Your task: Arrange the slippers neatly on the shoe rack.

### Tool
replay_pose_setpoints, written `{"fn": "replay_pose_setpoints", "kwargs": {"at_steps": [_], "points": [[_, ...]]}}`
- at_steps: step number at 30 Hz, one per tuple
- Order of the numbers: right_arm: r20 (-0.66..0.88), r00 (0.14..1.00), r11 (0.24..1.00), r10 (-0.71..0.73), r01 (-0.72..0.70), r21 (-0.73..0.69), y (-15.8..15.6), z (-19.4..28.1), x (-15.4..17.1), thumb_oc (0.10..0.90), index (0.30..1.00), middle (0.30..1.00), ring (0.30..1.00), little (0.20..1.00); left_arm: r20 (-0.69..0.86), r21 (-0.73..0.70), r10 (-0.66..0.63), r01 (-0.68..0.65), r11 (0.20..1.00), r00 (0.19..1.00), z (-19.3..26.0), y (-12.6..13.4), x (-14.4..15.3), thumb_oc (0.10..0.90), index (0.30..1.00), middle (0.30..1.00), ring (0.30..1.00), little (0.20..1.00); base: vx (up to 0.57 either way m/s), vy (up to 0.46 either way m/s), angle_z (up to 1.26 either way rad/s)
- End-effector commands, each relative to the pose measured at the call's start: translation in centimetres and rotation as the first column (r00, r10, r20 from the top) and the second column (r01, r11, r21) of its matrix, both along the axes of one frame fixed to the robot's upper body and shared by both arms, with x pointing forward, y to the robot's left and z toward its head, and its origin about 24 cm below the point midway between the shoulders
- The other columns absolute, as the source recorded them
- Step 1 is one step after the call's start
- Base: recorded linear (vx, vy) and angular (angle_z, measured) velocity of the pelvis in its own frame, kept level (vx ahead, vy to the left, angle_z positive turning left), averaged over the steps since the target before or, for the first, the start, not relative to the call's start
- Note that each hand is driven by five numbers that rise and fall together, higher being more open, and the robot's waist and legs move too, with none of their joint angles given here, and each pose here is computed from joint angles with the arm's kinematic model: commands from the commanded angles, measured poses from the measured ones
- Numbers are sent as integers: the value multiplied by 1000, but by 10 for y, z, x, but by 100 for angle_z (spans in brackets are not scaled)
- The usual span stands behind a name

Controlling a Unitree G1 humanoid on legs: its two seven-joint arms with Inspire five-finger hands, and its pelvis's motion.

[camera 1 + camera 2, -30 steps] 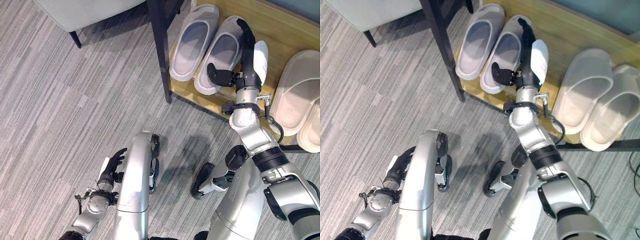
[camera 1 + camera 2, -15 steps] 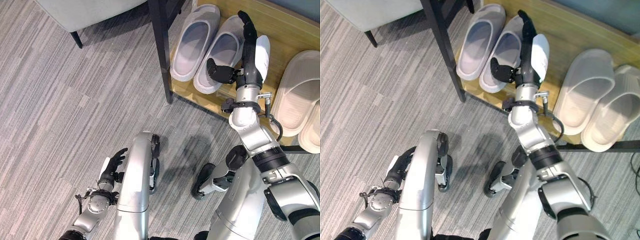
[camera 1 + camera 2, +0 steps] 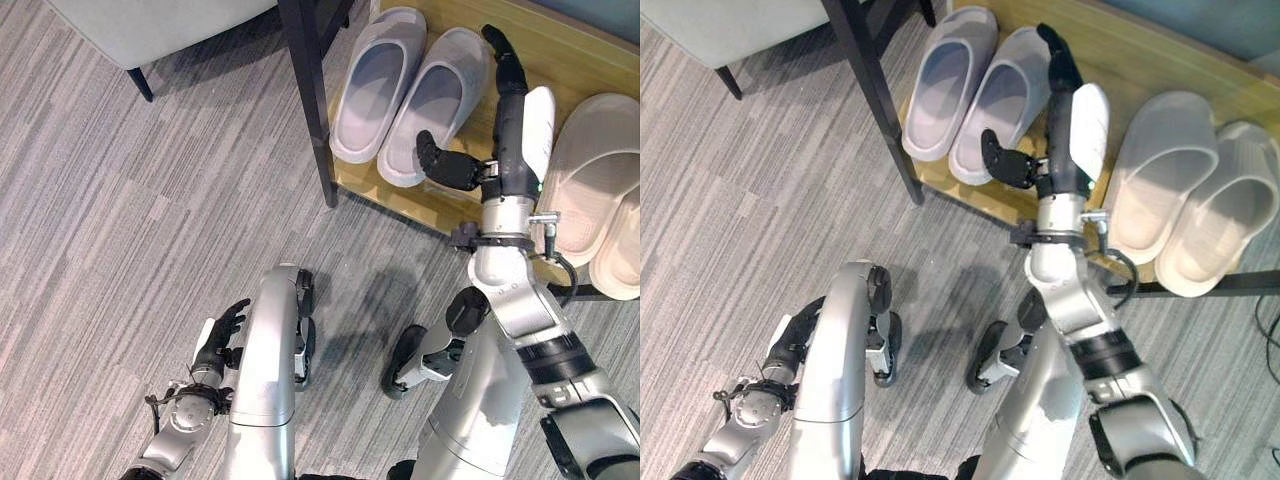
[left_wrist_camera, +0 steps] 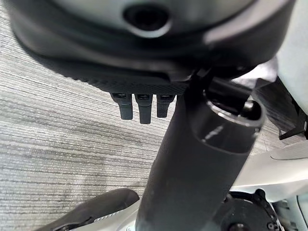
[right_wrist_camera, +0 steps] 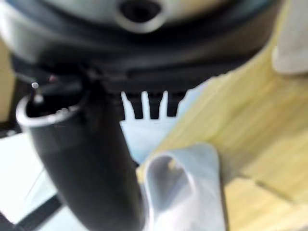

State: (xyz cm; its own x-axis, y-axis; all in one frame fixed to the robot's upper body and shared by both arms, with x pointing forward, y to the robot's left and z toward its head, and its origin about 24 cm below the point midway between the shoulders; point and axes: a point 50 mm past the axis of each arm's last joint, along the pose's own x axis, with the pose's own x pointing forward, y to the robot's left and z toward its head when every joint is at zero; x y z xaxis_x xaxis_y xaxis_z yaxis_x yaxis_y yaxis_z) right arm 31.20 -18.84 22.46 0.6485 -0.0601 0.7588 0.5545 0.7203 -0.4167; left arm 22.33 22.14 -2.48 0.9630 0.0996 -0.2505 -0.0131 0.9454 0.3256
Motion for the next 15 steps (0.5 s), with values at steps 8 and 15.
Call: {"fn": "replay_pose_setpoints", "kwargs": {"at_steps": [8, 15], "points": [[312, 926, 976, 213, -187, -110, 11, 43, -61, 800, 900, 900, 900, 900, 226, -35, 8, 0, 999, 974, 36, -13, 23, 800, 900, 900, 900, 900, 0, 0, 0], [321, 915, 967, 244, -203, -154, 7, 44, -71, 800, 900, 900, 900, 900, 438, -48, 20, 1, 999, 899, 84, -12, 51, 800, 900, 900, 900, 900, -97, 74, -6]]}}
